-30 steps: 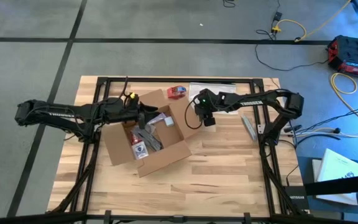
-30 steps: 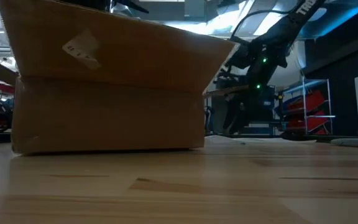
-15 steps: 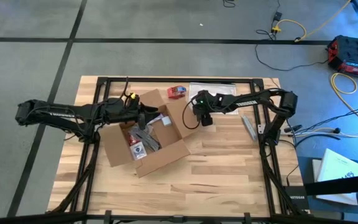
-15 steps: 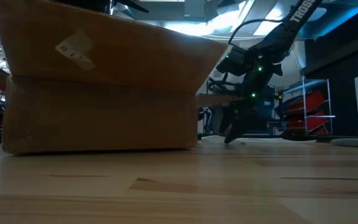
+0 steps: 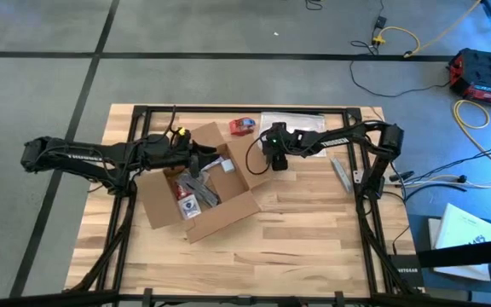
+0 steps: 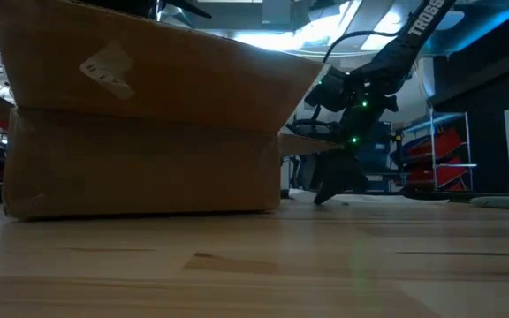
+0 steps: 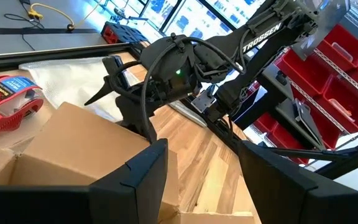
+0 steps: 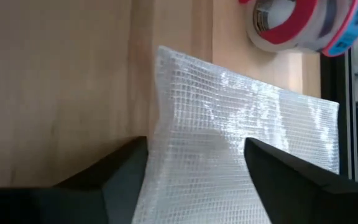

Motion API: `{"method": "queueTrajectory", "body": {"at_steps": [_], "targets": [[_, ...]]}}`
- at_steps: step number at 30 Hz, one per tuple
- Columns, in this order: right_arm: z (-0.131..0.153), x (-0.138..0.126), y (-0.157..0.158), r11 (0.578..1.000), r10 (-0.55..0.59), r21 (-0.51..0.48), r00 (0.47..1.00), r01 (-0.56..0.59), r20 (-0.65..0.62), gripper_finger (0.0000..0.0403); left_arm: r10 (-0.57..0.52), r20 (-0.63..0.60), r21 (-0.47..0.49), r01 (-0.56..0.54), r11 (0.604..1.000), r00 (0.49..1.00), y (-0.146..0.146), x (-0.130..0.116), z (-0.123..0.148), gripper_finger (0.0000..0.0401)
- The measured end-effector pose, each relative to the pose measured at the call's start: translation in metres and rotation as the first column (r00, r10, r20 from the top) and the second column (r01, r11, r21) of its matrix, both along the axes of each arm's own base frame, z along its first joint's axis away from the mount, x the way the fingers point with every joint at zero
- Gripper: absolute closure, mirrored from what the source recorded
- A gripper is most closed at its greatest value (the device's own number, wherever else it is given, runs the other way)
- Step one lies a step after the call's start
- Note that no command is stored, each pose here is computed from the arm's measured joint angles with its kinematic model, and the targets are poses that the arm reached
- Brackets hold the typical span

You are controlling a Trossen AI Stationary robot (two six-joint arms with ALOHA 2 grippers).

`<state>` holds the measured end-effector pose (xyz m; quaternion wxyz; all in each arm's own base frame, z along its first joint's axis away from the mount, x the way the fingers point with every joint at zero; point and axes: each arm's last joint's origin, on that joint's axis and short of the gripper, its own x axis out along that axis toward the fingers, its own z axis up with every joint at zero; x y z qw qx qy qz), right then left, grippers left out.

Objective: Unpack boxes
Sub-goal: Close the transparent zip bag

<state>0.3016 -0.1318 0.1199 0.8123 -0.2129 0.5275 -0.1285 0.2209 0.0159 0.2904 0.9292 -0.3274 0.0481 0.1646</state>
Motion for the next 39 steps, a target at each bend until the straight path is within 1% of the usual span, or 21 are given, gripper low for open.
{"method": "queueTrajectory", "body": {"at_steps": [6,10,15,16,18,20,24,26,30,34,37,39], "targets": [[-0.003,-0.002,-0.001,0.999,-0.052,-0.001,0.999,0.052,-0.008,0.0244,0.001,0.001,-0.003,-0.001,1.000,1.000,0.000,0.000,0.000,0.0215],[-0.004,-0.004,0.000,0.995,-0.099,0.022,0.995,0.099,-0.013,0.0301,0.001,0.001,-0.004,-0.001,1.000,1.000,0.000,0.000,0.000,0.0215],[-0.001,-0.012,0.009,0.970,-0.223,0.091,0.974,0.226,-0.040,0.0383,0.000,0.001,-0.003,0.000,1.000,1.000,0.000,0.000,0.000,0.0215],[0.001,-0.014,0.011,0.963,-0.246,0.103,0.968,0.250,-0.045,0.0394,0.000,0.001,-0.002,0.000,1.000,1.000,0.000,0.000,0.000,0.0215],[0.006,-0.016,0.021,0.953,-0.275,0.114,0.960,0.279,-0.050,0.0399,-0.001,0.000,0.010,0.001,1.000,1.000,0.000,0.000,0.000,0.0215],[0.017,-0.016,0.032,0.950,-0.283,0.130,0.959,0.284,-0.026,0.0401,-0.006,-0.005,0.038,0.006,0.999,1.000,0.000,0.000,0.001,0.0215],[0.047,-0.019,0.054,0.940,-0.314,0.165,0.946,0.298,0.079,0.0402,-0.007,-0.005,0.100,0.007,0.995,1.000,0.003,0.000,0.002,0.0215],[0.064,-0.022,0.065,0.931,-0.346,0.174,0.929,0.322,0.131,0.0403,0.001,-0.004,0.123,-0.001,0.992,1.000,0.005,0.000,0.004,0.0215],[0.103,-0.031,0.084,0.901,-0.427,0.184,0.878,0.393,0.216,0.0403,0.020,-0.005,0.156,-0.019,0.988,1.000,0.010,-0.003,0.005,0.0215],[0.142,-0.039,0.097,0.875,-0.483,0.183,0.813,0.448,0.326,0.0403,0.029,-0.017,0.228,-0.025,0.973,0.999,0.015,-0.005,0.008,0.0215],[0.175,-0.040,0.106,0.882,-0.471,0.214,0.770,0.419,0.431,0.0403,0.038,-0.032,0.292,-0.027,0.956,0.999,0.018,-0.006,0.009,0.0215],[0.198,-0.040,0.111,0.882,-0.469,0.236,0.727,0.407,0.502,0.0403,0.044,-0.040,0.331,-0.028,0.943,0.998,0.021,-0.007,0.009,0.0215]]}}
